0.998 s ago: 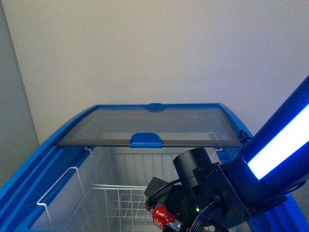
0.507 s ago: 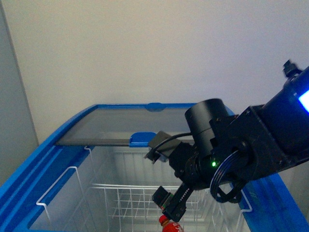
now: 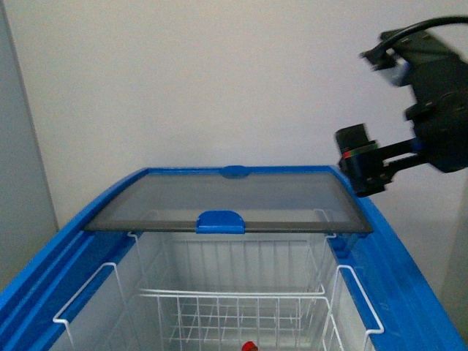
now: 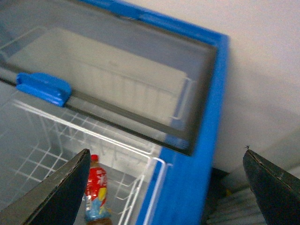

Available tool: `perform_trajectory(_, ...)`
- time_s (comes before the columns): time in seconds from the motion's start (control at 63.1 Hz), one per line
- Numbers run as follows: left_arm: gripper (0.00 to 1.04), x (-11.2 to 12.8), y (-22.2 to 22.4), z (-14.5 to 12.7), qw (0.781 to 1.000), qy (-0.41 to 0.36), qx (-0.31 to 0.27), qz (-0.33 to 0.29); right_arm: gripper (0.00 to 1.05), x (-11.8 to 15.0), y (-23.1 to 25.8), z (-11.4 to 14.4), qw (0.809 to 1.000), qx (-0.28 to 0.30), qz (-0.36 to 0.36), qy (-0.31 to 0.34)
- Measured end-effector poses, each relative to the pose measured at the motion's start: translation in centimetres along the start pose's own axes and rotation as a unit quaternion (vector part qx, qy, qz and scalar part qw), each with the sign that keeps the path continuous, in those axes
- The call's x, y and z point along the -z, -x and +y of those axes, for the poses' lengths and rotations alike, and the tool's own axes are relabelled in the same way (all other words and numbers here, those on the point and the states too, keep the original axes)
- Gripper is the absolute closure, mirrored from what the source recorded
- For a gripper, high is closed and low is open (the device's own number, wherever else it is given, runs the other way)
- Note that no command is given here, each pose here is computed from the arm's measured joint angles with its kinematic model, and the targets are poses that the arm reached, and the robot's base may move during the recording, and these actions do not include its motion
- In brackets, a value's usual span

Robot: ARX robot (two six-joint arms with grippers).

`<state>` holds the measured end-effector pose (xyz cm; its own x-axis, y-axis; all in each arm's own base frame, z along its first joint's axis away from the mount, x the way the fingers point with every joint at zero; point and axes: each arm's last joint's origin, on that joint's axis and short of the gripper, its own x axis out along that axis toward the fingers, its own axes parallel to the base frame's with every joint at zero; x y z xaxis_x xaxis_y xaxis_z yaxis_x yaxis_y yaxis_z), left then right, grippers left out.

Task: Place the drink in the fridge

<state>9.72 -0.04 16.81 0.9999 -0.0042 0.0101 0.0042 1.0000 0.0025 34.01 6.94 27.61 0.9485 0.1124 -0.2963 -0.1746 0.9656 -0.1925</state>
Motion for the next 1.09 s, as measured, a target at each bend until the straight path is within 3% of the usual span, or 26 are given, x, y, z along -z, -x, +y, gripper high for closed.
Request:
perform_trajectory(0.079, 1.02, 0.0, 0.0, 0.0, 1.0, 0.0, 0.0, 0.0, 0.07, 0.2, 4.5, -0.8, 0.998, 0.054, -0.003, -0.015)
perform_trajectory(0.285, 1.02, 0.0, 0.0, 0.0, 1.0, 0.0, 0.0, 0.0, 0.08, 4.3, 16.0, -0.1, 0.995, 0.077, -0.022, -0.055)
perform_trajectory(0.364, 1.02, 0.0, 0.0, 0.0, 1.0, 0.0, 0.0, 0.0, 0.24, 4.8, 17.7, -0.5, 0.984, 0.07, -0.137, -0.091)
perform_trajectory(0.412, 1.02, 0.0, 0.0, 0.0, 1.0, 0.0, 0.0, 0.0, 0.33, 5.5, 18.0, -0.6, 0.98, 0.07, -0.16, -0.099)
perform_trajectory(0.602, 1.02, 0.0, 0.0, 0.0, 1.0, 0.0, 0.0, 0.0, 0.73, 10.8, 17.6, -0.7, 0.984, 0.071, -0.129, -0.101)
perform_trajectory(0.65, 1.02, 0.0, 0.0, 0.0, 1.0, 0.0, 0.0, 0.0, 0.85, 11.6, 17.9, -0.7, 0.983, 0.07, -0.134, -0.101)
perform_trajectory(0.76, 1.02, 0.0, 0.0, 0.0, 1.0, 0.0, 0.0, 0.0, 1.02, 12.6, 18.2, -0.8, 0.983, 0.071, -0.139, -0.101)
perform_trajectory(1.093, 1.02, 0.0, 0.0, 0.0, 1.0, 0.0, 0.0, 0.0, 1.02, 15.5, 18.9, -1.2, 0.982, 0.073, -0.141, -0.103)
